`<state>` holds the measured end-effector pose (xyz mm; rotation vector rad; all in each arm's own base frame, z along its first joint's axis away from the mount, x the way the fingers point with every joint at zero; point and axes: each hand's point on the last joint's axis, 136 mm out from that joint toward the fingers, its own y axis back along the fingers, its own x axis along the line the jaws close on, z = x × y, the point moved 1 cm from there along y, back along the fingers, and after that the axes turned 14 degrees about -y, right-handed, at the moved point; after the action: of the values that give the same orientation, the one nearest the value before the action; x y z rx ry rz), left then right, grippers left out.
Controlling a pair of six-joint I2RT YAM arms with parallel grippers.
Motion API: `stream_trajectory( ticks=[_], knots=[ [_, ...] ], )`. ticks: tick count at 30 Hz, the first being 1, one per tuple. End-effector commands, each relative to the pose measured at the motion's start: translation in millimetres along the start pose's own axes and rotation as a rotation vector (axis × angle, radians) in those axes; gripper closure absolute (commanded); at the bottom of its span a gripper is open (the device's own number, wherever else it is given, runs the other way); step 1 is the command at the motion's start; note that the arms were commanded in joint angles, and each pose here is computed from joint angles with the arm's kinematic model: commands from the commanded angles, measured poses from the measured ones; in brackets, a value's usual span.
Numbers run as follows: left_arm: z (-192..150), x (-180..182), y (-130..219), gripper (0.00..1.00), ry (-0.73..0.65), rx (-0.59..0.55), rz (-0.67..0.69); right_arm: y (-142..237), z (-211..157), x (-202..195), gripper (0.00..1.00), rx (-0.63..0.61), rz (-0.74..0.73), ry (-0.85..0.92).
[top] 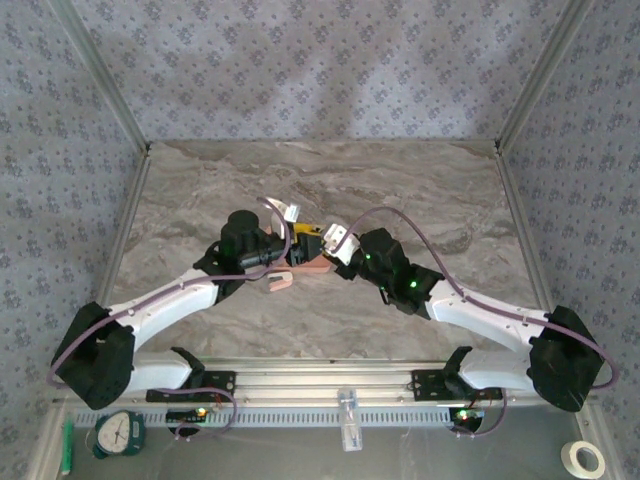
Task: Load the staples into the stapler
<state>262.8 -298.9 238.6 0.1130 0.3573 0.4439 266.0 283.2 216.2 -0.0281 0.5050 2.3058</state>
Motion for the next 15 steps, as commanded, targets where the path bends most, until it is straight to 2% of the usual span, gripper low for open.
stream_trajectory(
  ticks=[1,4,6,8,10,15],
  knots=[
    [10,-7,-2,0.59,-0.025,-0.036,-0.031,1,15,2,0.71,-0.059,0.005,0.017],
    [9,-7,2,0.79,-0.085,-0.030,-0.021,4,12,0,0.68,-0.056,-0.009,0.041],
    [8,-7,6,0.97,-0.143,-0.013,-0.012,9,8,-1,0.54,-0.042,0.004,0.031],
    [4,-8,9,1.00,-0.225,0.027,-0.020,20,-2,5,0.39,-0.004,0.093,-0.002],
    [1,-10,11,1.00,-0.295,0.057,-0.046,34,-7,10,0.33,0.007,0.186,-0.056],
    [-8,-28,14,1.00,-0.434,0.096,-0.181,61,-10,10,0.32,-0.011,0.353,-0.186]
  ],
)
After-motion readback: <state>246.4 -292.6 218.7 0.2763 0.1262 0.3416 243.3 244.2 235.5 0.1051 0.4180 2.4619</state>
